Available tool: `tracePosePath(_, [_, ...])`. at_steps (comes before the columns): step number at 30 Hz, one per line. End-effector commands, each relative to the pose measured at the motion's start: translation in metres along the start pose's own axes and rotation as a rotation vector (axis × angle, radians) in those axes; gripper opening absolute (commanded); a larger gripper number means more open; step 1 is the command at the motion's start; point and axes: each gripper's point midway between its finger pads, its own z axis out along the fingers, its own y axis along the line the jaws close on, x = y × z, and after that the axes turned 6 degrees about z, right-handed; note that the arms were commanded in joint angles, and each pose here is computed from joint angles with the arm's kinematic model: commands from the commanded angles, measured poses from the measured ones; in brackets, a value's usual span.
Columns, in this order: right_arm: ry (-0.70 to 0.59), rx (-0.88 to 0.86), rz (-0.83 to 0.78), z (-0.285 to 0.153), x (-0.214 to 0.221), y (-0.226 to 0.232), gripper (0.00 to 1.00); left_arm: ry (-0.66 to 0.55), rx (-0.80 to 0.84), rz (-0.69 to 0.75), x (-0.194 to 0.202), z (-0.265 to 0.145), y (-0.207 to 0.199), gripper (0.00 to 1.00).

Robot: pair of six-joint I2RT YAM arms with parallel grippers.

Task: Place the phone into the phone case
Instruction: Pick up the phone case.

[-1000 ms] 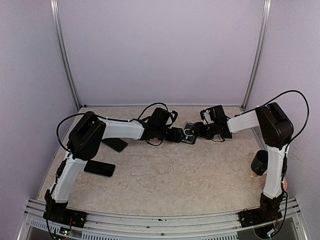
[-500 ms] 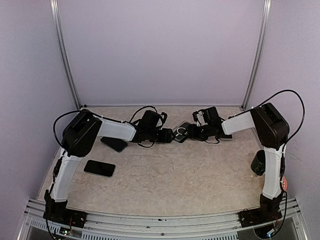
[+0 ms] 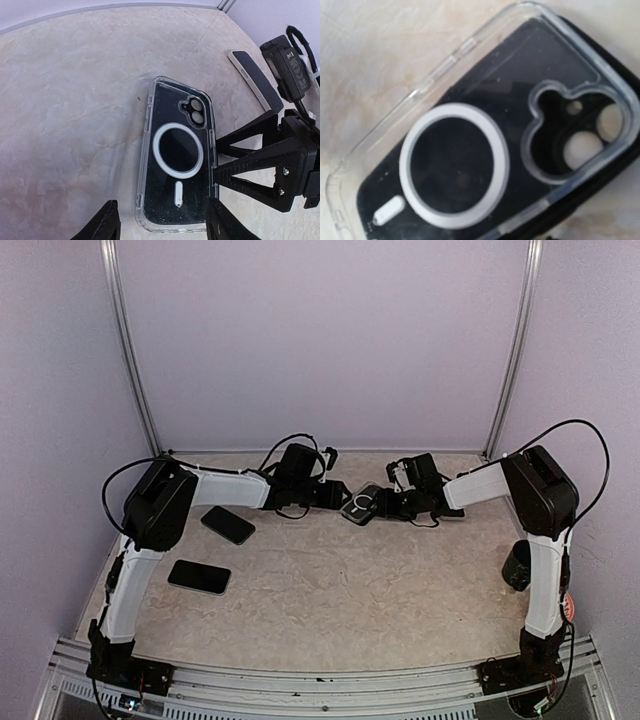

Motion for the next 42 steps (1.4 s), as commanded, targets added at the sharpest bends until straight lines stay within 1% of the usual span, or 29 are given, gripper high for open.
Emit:
tracePosePath(1, [0.009,0.033,-0.012,-0.001,0.002,-0.002,0.56,0.044,0.028,0.037,0.017,0.012,0.003,0.57])
tracePosePath(10, [-0.006,0.023,-0.012,-0.009,-0.001,0.002,0.56,0.078,-0.022,0.045,0.031,0.024,0.017,0.57])
tracePosePath(12, [-0.012,0.019,-0.015,-0.012,-0.003,0.004,0.56,0.084,-0.024,0.042,0.034,0.024,0.019,0.55])
tracePosePath(14, [-0.016,0.017,-0.017,-0.014,-0.004,0.005,0.56,0.082,-0.022,0.040,0.034,0.024,0.018,0.48])
tracePosePath(16, [-0.017,0.014,-0.017,-0.015,-0.004,0.006,0.56,0.073,-0.015,0.040,0.031,0.023,0.017,0.45])
tracePosePath(19, [-0.016,0.012,-0.017,-0.015,-0.004,0.006,0.56,0.065,0.003,0.039,0.029,0.023,0.013,0.34])
tracePosePath(23, [-0.012,0.011,-0.013,-0.014,-0.001,0.006,0.56,0.067,0.024,0.033,0.029,0.025,0.010,0.24])
tracePosePath(30, [-0.021,0.010,-0.016,-0.018,-0.003,0.007,0.56,0.092,0.013,0.025,0.039,0.028,0.015,0.06])
tracePosePath(33, [-0.026,0.012,-0.018,-0.019,-0.005,0.007,0.56,0.096,0.016,0.020,0.042,0.028,0.015,0.01])
tracePosePath(38, [-0.024,0.016,-0.011,-0.019,-0.005,0.006,0.58,0.086,0.036,0.001,0.039,0.026,0.013,0.00])
tracePosePath(42, [-0.036,0.012,-0.003,-0.027,-0.007,0.006,0.60,0.056,0.057,-0.018,0.029,0.018,0.011,0.00])
